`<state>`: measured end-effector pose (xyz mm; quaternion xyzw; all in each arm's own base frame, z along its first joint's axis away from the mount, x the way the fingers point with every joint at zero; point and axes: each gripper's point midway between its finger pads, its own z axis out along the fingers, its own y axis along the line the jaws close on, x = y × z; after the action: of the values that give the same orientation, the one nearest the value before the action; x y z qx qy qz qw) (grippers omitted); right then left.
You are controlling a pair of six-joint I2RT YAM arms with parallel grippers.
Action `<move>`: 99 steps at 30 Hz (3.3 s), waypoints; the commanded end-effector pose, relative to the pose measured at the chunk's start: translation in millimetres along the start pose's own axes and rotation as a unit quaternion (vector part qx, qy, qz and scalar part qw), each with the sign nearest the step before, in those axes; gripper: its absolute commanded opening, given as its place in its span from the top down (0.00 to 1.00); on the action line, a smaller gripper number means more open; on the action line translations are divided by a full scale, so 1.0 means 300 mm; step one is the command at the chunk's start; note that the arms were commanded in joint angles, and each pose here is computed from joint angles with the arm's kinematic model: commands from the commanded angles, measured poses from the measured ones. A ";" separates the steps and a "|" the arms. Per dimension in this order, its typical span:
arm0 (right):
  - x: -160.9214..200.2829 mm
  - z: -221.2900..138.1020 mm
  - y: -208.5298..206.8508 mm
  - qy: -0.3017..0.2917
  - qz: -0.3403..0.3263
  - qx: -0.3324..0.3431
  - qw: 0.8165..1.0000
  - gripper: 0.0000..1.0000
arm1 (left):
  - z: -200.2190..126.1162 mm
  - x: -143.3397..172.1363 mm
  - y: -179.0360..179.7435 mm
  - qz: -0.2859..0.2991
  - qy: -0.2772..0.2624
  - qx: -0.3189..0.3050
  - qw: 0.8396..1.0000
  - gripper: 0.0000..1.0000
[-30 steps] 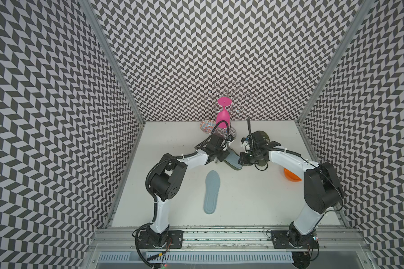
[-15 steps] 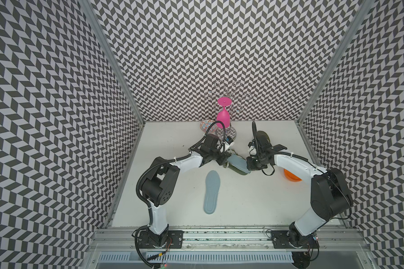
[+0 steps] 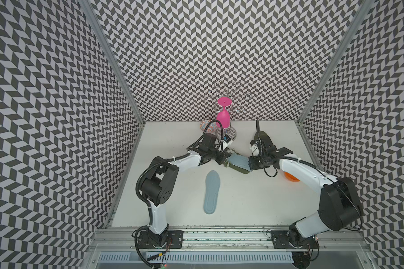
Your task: Insert the insole into the shoe
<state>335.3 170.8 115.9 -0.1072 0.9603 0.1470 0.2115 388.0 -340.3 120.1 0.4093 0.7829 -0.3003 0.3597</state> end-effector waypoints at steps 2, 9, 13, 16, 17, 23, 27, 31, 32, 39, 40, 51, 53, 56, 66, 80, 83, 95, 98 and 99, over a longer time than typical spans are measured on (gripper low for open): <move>-0.103 -0.021 0.110 -0.046 -0.034 -0.079 0.995 0.91 | -0.016 -0.095 -0.081 0.022 -0.038 0.066 0.997 1.00; -0.144 -0.011 0.190 -0.054 -0.046 -0.147 0.987 0.90 | -0.043 -0.094 -0.143 0.032 -0.037 0.123 0.991 1.00; -0.150 0.015 0.188 -0.039 -0.044 -0.145 0.988 0.91 | -0.056 -0.101 -0.169 0.034 -0.041 0.148 0.988 1.00; -0.170 -0.003 0.179 -0.058 -0.048 -0.133 0.988 0.90 | -0.071 -0.106 -0.171 0.028 -0.044 0.159 0.986 1.00; -0.166 0.010 0.166 -0.057 -0.048 -0.123 0.990 0.90 | -0.077 -0.112 -0.166 0.022 -0.048 0.161 0.986 1.00; -0.129 0.107 0.147 -0.036 -0.021 -0.124 0.991 0.91 | -0.088 -0.132 -0.177 0.005 -0.060 0.174 0.983 1.00; -0.151 0.121 0.156 -0.050 -0.012 -0.132 0.990 0.90 | -0.096 -0.121 -0.184 0.003 -0.060 0.175 0.983 1.00; -0.137 0.143 0.107 -0.029 0.007 -0.091 0.995 0.84 | -0.076 -0.099 -0.132 -0.015 -0.045 0.143 0.989 1.00; -0.122 0.149 0.090 -0.016 0.016 -0.075 0.997 0.82 | -0.067 -0.092 -0.105 -0.025 -0.040 0.125 0.991 1.00; -0.048 0.131 0.023 0.026 0.047 -0.017 0.998 0.54 | -0.049 -0.058 -0.001 -0.080 -0.025 0.048 0.995 1.00; -0.045 0.121 0.017 0.027 0.049 -0.011 0.998 0.53 | -0.053 -0.060 0.006 -0.087 -0.029 0.038 0.995 1.00; -0.010 0.014 -0.005 0.010 0.077 -0.003 0.997 0.50 | -0.054 -0.053 0.046 -0.112 -0.038 0.002 0.993 1.00; -0.007 0.030 -0.003 0.010 0.090 -0.018 0.996 0.53 | -0.056 -0.056 0.042 -0.110 -0.039 0.003 0.993 1.00; -0.030 0.049 0.010 -0.003 0.104 -0.038 0.994 0.57 | -0.058 -0.057 0.039 -0.107 -0.040 0.004 0.993 1.00; -0.102 0.068 0.039 -0.017 0.113 -0.060 0.992 0.63 | -0.064 -0.064 0.032 -0.099 -0.042 0.003 0.994 1.00; -0.112 0.094 0.048 -0.005 0.112 -0.067 0.991 0.83 | -0.065 -0.082 0.045 -0.100 -0.044 -0.006 0.994 1.00; -0.084 0.096 0.062 0.002 0.118 -0.081 0.990 0.85 | -0.065 -0.087 0.048 -0.105 -0.045 -0.008 0.993 1.00; -0.119 0.103 0.135 -0.026 0.116 -0.062 0.991 0.91 | -0.068 -0.113 -0.018 -0.116 -0.045 0.020 0.992 1.00; -0.138 0.097 0.093 -0.048 0.116 -0.013 0.992 0.93 | -0.067 -0.115 -0.018 -0.118 -0.041 0.018 0.992 1.00; -0.140 0.096 0.070 -0.053 0.115 0.007 0.992 0.93 | -0.067 -0.118 -0.019 -0.118 -0.040 0.020 0.992 1.00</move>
<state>356.1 211.8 98.2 -0.0033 0.9612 0.2014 0.1884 393.6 -324.4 112.4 0.2911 0.8375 -0.3406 0.3128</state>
